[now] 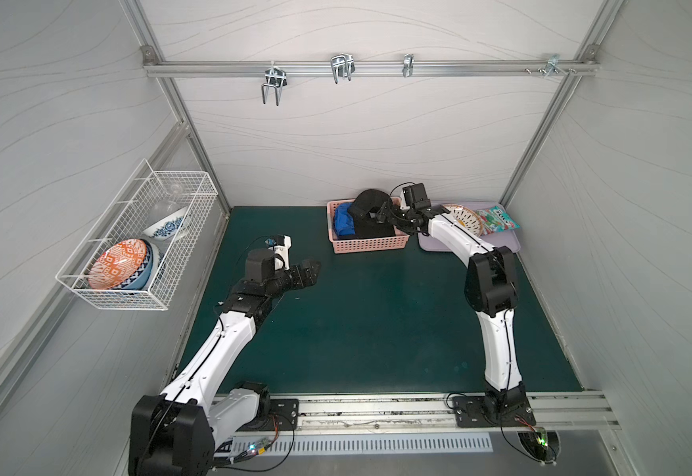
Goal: Turn the baseball cap inside out
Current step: Pick up the baseball cap from the basket.
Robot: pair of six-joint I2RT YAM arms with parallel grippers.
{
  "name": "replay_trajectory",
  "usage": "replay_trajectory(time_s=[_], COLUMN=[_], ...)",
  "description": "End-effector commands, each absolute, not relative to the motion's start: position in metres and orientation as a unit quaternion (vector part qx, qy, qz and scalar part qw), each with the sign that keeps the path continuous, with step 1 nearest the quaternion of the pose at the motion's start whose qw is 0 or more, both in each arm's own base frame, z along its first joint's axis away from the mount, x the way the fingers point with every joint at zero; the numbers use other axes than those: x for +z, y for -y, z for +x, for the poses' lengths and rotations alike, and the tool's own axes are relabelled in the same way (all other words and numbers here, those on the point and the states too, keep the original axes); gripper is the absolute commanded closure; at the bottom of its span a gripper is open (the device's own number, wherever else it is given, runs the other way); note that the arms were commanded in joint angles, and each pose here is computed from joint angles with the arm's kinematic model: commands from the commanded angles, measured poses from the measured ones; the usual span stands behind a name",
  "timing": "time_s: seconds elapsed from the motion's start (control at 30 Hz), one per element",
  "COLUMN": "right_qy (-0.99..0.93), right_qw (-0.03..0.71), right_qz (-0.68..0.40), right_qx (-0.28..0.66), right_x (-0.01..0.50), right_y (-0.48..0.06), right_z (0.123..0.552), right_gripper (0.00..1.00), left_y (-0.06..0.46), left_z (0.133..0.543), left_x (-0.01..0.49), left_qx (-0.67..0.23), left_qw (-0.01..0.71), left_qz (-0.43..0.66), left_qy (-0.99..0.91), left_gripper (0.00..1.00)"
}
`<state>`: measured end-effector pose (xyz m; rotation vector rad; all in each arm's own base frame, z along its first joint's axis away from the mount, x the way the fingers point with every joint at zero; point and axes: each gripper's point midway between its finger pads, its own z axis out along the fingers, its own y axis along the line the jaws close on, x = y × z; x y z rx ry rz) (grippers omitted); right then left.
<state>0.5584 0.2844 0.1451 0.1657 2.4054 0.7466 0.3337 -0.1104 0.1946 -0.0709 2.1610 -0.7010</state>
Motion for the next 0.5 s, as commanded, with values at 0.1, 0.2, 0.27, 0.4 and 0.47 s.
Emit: replay_trajectory(time_s=[0.1, 0.2, 0.27, 0.4, 0.47], right_qy=[-0.89, -0.877, -0.869, -0.86, -0.86], right_qw=[0.305, 0.317, 0.324, 0.335, 0.338], right_qz=[0.117, 0.124, 0.12, 0.099, 0.084], right_qx=[0.318, 0.339, 0.355, 0.371, 0.373], right_x=[0.128, 0.131, 0.137, 0.154, 0.165], right_y=[-0.294, -0.298, -0.301, -0.307, -0.306], right_z=[0.595, 0.612, 0.619, 0.619, 0.611], right_gripper=[0.01, 0.2, 0.42, 0.9, 1.0], left_y=[0.113, 0.114, 0.114, 0.114, 0.115], left_z=[0.343, 0.343, 0.342, 0.34, 0.338], left_x=[0.204, 0.204, 0.204, 0.206, 0.209], left_qx=[-0.277, -0.275, -0.272, -0.27, -0.269], left_qw=[0.429, 0.426, 0.425, 0.427, 0.43], left_qz=[-0.029, -0.028, -0.027, -0.026, -0.024], left_qy=[-0.859, -0.862, -0.863, -0.862, -0.861], left_gripper=[0.05, 0.05, 0.05, 0.05, 0.05])
